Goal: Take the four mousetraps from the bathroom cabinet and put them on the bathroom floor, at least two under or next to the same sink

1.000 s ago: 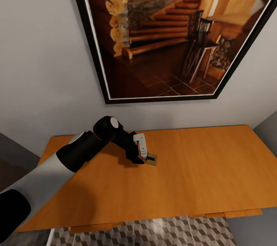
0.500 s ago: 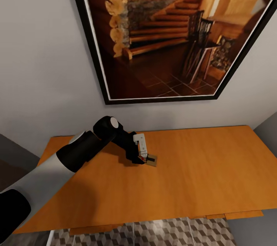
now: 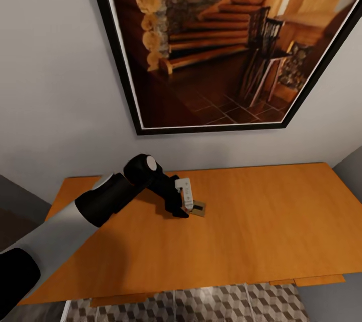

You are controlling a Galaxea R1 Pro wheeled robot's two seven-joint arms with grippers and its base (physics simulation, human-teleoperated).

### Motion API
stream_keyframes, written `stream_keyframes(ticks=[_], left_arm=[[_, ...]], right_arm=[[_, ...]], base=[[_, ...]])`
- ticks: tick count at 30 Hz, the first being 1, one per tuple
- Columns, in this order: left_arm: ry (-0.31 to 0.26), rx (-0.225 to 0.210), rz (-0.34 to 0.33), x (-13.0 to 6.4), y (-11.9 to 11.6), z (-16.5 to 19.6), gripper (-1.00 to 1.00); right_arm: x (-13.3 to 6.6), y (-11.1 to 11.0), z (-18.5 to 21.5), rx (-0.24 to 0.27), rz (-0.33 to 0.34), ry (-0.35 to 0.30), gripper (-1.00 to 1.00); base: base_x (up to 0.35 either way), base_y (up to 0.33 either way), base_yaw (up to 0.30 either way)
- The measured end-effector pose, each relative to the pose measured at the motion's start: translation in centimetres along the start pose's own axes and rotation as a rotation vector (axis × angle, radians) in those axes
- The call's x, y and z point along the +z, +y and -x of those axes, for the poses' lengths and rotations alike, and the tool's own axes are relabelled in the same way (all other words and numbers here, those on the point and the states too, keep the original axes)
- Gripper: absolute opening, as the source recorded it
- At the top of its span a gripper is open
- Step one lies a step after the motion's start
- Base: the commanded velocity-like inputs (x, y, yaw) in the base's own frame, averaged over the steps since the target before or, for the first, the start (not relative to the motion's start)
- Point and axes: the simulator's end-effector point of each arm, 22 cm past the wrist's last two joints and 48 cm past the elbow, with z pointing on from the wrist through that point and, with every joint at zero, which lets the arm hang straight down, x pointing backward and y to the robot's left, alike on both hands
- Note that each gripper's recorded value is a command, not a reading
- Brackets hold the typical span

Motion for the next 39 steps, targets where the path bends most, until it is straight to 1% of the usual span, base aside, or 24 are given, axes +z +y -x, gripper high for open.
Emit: stream_keyframes(ticks=[12,27,34,39], left_arm=[[0.005,-0.001,-0.013,0.7,-0.2,-0.3,1.00],[-0.006,0.012,-0.021,1.0,-0.6,0.6,1.00],[0.013,0.030,-0.033,1.6,-1.3,0.2,1.00],[0.018,0.034,-0.036,1.7,-1.4,0.2,1.00]], right_arm=[[-0.1,-0.1,-0.4,0.000,-0.002,0.012,-1.00],[-0.1,-0.1,-0.5,0.000,-0.002,0.012,-1.00],[-0.1,-0.1,-0.5,0.000,-0.002,0.012,-1.00],[-0.1,-0.1,-0.5,-0.001,-0.003,0.012,-1.00]], base=[[0.000,0.000,0.000],[0.000,0.000,0.000],[0.000,0.000,0.000],[0.000,0.000,0.000]])
